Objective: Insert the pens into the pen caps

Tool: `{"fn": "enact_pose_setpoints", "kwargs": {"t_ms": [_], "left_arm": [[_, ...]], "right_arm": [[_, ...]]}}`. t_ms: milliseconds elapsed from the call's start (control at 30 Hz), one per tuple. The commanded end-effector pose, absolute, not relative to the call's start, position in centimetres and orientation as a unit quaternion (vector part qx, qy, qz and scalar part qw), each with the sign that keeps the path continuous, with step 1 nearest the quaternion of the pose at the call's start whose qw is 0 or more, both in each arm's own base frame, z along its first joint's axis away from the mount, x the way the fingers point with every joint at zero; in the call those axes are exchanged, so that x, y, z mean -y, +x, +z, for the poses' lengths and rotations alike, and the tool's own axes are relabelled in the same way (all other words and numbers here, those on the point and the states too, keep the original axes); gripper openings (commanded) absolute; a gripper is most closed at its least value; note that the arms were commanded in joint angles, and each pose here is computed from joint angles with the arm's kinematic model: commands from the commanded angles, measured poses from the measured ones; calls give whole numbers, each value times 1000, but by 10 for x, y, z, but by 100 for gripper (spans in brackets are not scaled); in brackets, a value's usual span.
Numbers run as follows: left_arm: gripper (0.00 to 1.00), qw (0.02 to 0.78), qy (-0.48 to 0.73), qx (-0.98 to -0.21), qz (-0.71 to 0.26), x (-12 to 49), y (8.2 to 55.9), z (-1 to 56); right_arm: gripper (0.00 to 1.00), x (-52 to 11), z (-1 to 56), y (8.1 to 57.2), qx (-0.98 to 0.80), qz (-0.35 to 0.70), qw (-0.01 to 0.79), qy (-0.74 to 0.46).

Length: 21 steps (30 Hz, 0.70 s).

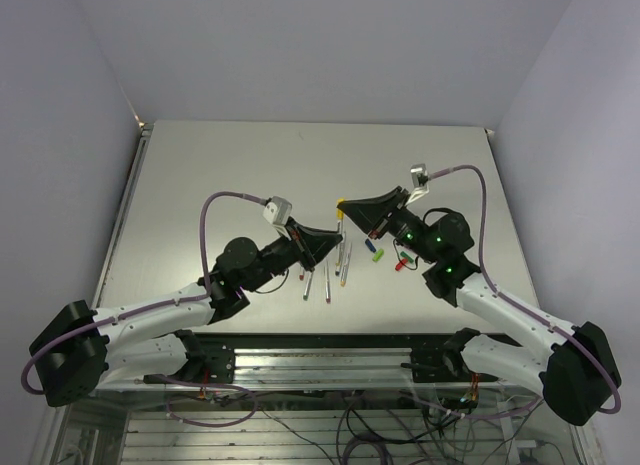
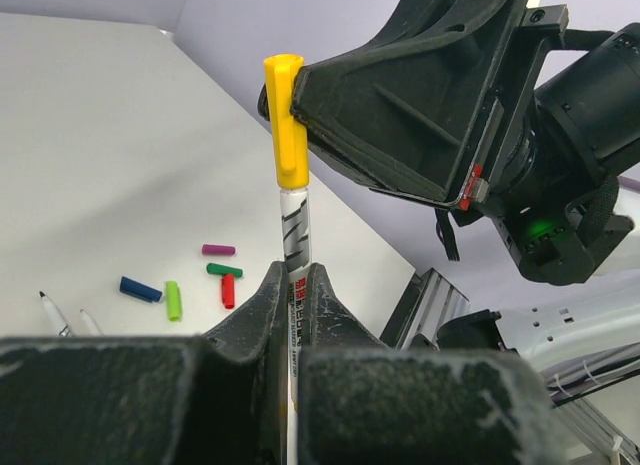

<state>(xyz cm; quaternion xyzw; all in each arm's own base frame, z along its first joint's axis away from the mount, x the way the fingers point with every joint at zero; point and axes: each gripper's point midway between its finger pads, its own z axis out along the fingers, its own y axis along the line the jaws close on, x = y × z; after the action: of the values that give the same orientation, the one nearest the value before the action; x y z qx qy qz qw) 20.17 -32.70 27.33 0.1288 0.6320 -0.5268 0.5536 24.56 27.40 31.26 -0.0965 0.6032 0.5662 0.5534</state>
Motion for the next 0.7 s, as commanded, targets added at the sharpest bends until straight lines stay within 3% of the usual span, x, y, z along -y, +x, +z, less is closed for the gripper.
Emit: {"fn": "enact_pose_setpoints", "kwargs": {"t_ms": [0, 667], "left_arm": [[7, 614, 100, -549, -557, 316, 203, 337], [7, 687, 39, -477, -547, 281, 210, 396]], "right_arm": [[0, -287, 262, 237, -677, 542, 482, -124], [0, -300, 207, 208, -719, 510, 445, -157]]}}
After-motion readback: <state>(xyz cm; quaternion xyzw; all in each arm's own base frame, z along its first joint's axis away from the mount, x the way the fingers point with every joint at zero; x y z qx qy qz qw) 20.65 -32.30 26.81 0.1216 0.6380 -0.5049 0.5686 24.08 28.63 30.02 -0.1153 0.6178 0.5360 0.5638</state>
